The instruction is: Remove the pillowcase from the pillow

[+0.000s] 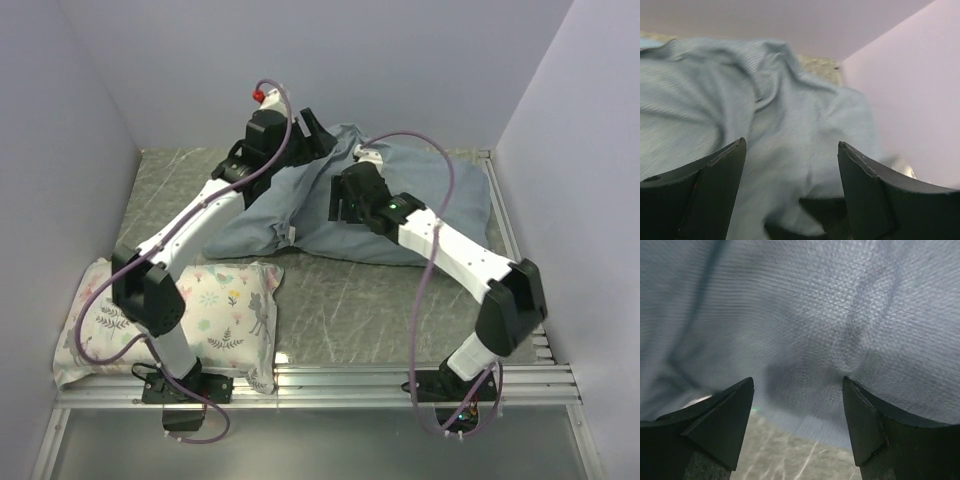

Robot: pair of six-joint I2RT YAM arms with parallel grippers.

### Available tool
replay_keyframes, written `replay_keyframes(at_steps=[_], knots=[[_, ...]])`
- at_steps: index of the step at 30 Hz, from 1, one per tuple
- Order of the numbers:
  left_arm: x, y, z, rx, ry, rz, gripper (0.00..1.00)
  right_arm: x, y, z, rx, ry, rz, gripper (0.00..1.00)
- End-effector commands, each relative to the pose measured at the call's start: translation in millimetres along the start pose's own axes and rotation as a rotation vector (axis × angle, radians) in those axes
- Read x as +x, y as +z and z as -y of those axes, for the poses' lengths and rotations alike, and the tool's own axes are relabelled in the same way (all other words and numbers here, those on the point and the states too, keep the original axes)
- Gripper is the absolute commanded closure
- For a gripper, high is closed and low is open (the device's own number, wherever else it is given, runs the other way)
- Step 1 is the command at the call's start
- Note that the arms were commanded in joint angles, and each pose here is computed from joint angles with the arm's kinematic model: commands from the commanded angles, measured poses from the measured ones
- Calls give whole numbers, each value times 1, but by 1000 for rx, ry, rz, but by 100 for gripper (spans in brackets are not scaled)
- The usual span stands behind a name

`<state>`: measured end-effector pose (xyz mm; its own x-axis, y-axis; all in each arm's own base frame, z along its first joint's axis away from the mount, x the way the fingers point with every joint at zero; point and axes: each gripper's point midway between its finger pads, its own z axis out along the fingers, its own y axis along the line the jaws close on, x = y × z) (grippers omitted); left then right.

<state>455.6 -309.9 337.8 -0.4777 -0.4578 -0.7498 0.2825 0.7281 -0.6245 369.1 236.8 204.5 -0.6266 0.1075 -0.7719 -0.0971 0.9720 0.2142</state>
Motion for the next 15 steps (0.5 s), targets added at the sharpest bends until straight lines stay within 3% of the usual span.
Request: replay_keyframes(at_steps=[1, 3, 4, 5, 7, 13, 15], knots=[[-9, -37, -20, -98, 68, 35, 20, -27, 12, 16, 134, -13, 79, 22], [13, -42, -44, -158, 78, 2, 20, -29, 16, 25, 169, -7, 81, 33], [13, -48, -49, -173, 81, 13, 19, -30, 15, 30, 182, -3, 82, 44], [19, -49, -55, -188, 82, 3, 19, -33, 16, 39, 200, 10, 87, 74], [39, -50, -72, -218, 92, -39, 19, -38, 9, 51, 230, 26, 95, 97], [73, -44, -81, -228, 138, -111, 20, -46, -25, 87, 284, 74, 154, 100], [78, -39, -91, -274, 142, -130, 26, -49, -34, 106, 328, 96, 164, 100]])
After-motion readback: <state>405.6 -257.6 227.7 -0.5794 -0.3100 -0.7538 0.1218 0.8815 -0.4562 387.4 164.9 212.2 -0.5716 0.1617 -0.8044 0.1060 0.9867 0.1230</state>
